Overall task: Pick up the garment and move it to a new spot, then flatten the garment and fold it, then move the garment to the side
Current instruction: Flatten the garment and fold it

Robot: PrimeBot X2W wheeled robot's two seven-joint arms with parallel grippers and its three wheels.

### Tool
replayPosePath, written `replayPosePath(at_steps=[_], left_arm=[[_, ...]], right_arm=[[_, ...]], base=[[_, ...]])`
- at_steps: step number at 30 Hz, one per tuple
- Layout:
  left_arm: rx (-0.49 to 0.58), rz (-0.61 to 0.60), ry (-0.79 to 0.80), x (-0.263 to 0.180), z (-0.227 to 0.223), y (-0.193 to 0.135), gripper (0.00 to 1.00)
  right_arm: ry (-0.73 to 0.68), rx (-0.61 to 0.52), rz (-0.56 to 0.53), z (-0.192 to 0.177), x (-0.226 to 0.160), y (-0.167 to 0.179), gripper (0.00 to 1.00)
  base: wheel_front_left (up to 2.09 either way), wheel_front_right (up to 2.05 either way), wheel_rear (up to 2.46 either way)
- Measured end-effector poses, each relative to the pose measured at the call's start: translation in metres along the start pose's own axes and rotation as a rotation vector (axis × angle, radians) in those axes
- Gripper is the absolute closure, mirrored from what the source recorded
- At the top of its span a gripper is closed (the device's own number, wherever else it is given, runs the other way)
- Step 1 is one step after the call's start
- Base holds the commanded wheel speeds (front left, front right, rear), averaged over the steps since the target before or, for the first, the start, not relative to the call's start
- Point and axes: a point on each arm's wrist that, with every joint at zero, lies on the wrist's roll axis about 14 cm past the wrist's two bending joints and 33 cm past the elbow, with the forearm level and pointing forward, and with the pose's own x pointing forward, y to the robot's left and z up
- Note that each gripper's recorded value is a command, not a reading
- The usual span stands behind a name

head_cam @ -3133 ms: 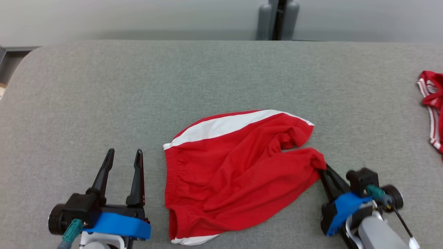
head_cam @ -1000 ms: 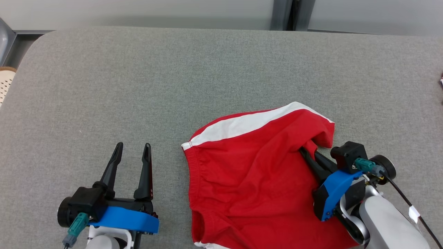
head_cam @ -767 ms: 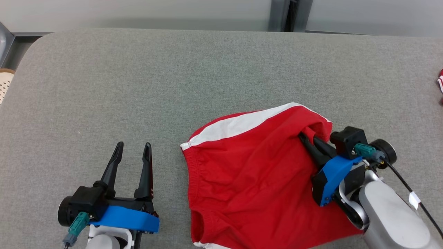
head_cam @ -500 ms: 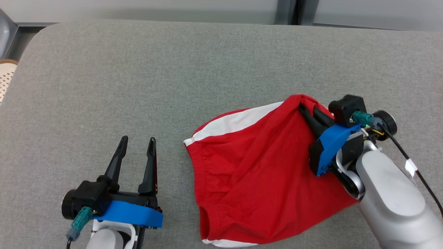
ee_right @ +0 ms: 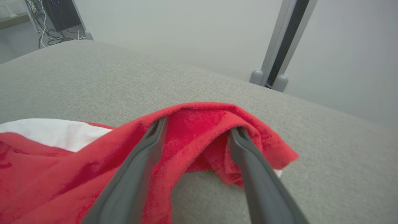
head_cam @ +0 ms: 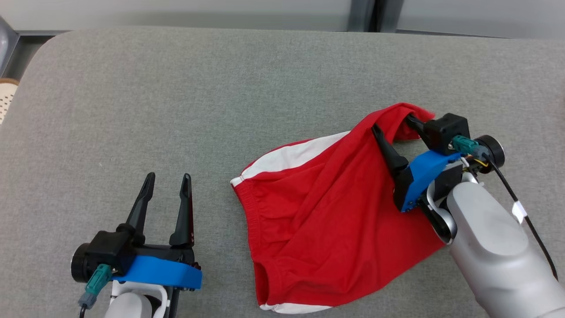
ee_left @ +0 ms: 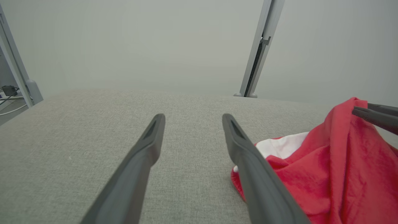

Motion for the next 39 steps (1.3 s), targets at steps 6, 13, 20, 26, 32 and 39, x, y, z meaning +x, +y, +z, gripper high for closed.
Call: replayPosePath(at_steps=[6,13,20,26,32,39], left_arm=[[0.016,-0.023,-0.015,-0.002,0.004,-0.007,0.00],[0.030,-0.063,-0.040,-0.009,0.013,-0.018,0.00],[0.031,-0.096,-0.070,-0.017,0.024,-0.028,0.00],[0.036,-0.105,-0.069,-0.018,0.024,-0.030,0.00],[0.038,-0.097,-0.059,-0.018,0.020,-0.027,0.00],[0.042,-0.073,-0.050,-0.020,0.017,-0.018,0.00]], right_arm=[[-0.065,0.030,-0.110,-0.006,-0.043,-0.032,0.00],[-0.146,0.058,-0.277,-0.004,-0.108,-0.070,0.00],[-0.206,0.088,-0.394,-0.009,-0.167,-0.072,0.00],[-0.156,0.120,-0.406,-0.029,-0.186,-0.053,0.00],[-0.091,0.129,-0.362,-0.042,-0.180,-0.037,0.00],[0.018,0.159,-0.326,-0.074,-0.171,-0.024,0.00]], base=[[0.00,0.00,0.00],[0.00,0.00,0.00],[0.00,0.00,0.00],[0.00,0.00,0.00],[0.00,0.00,0.00],[0.00,0.00,0.00]])
